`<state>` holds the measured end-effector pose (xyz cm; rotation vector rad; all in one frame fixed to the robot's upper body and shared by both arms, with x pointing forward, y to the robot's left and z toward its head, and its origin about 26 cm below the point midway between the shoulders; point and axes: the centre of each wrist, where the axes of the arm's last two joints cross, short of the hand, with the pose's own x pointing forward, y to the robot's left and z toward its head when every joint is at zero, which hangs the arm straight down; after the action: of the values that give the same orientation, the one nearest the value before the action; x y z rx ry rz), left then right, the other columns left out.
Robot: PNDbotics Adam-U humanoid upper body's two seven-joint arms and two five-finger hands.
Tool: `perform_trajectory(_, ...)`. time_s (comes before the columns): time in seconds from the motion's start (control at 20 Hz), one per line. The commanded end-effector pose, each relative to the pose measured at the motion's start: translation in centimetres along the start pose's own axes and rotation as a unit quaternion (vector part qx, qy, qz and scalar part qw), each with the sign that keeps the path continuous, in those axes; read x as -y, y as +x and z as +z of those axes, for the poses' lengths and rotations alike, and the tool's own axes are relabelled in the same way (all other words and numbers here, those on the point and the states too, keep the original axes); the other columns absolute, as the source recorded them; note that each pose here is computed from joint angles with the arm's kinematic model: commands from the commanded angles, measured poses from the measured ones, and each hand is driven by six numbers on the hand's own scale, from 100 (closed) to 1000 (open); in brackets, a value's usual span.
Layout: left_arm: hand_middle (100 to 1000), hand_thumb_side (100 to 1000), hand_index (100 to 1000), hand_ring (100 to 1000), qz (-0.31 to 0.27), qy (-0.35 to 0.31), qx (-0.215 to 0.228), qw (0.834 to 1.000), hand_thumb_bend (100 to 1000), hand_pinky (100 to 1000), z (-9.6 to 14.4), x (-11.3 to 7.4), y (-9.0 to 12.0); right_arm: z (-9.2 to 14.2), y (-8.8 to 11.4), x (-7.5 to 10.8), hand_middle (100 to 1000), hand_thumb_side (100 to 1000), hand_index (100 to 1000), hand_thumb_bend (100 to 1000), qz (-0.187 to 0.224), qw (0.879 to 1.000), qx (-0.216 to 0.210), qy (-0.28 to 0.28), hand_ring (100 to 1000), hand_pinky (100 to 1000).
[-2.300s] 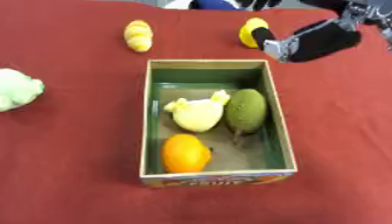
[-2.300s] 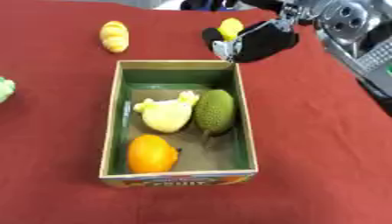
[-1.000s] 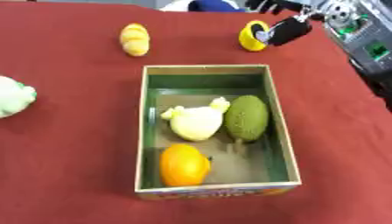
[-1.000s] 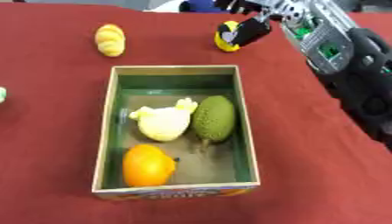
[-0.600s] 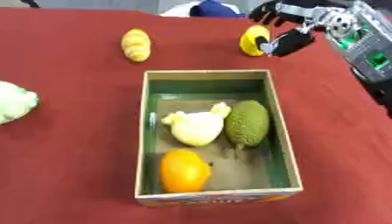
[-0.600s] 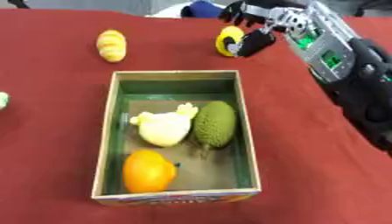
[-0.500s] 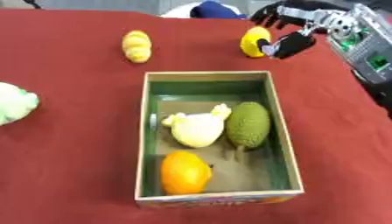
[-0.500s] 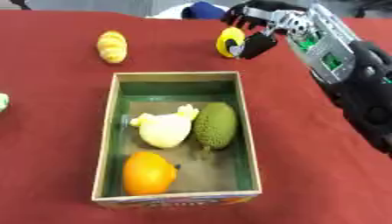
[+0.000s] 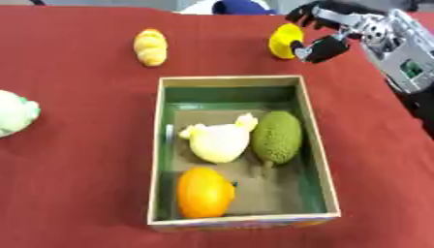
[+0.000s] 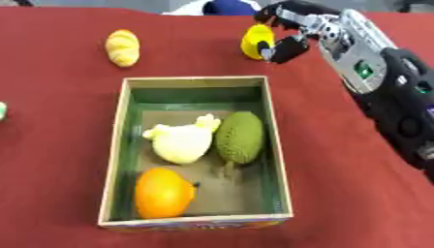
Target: Pick up objects on the table and place them in the box.
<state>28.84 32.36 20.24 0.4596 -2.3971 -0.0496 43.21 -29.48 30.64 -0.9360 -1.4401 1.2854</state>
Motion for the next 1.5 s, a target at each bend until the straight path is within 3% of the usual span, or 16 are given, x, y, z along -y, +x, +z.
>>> perform_trajectory(0.05, 672, 633, 848, 668, -0.008, -0.006, 0.017, 1.0, 100, 774, -0.7, -0.5, 0.7, 0.4, -0.2, 1.8, 892, 171, 941, 100, 0.006, 0.999, -0.005, -0.033, 898, 866)
perform_trajectory(0.45, 672, 634, 847, 667, -0.006, -0.006, 0.019, 1.0, 100, 774, -0.7, -0.4, 0.8, 0.3, -0.1, 2.4, 905, 176, 946, 100, 0.011, 0.999, -0.008, -0.041, 912, 871)
perform_trajectory(1.15, 672, 636, 847, 665, -0.002, -0.005, 0.02, 1.0, 100, 773, -0.8, -0.4, 0.8, -1.3, -1.4, 1.1, 895, 231, 945, 100, 0.032, 0.998, -0.055, -0.016, 919, 876)
perform_trajectory(1.3, 672, 637, 847, 665, -0.001, -0.005, 0.02, 1.0, 100, 773, -0.8, -0.4, 0.8, -1.5, -1.5, 0.9, 873, 240, 938, 100, 0.039, 0.997, -0.061, -0.019, 912, 872)
perform_trajectory(1.5, 672, 638, 847, 664, 0.001, -0.006, 0.021, 1.0, 100, 773, -0.9, -0.3, 0.9, -1.7, -1.3, 1.1, 774, 227, 874, 100, 0.043, 0.996, -0.069, -0.047, 865, 846)
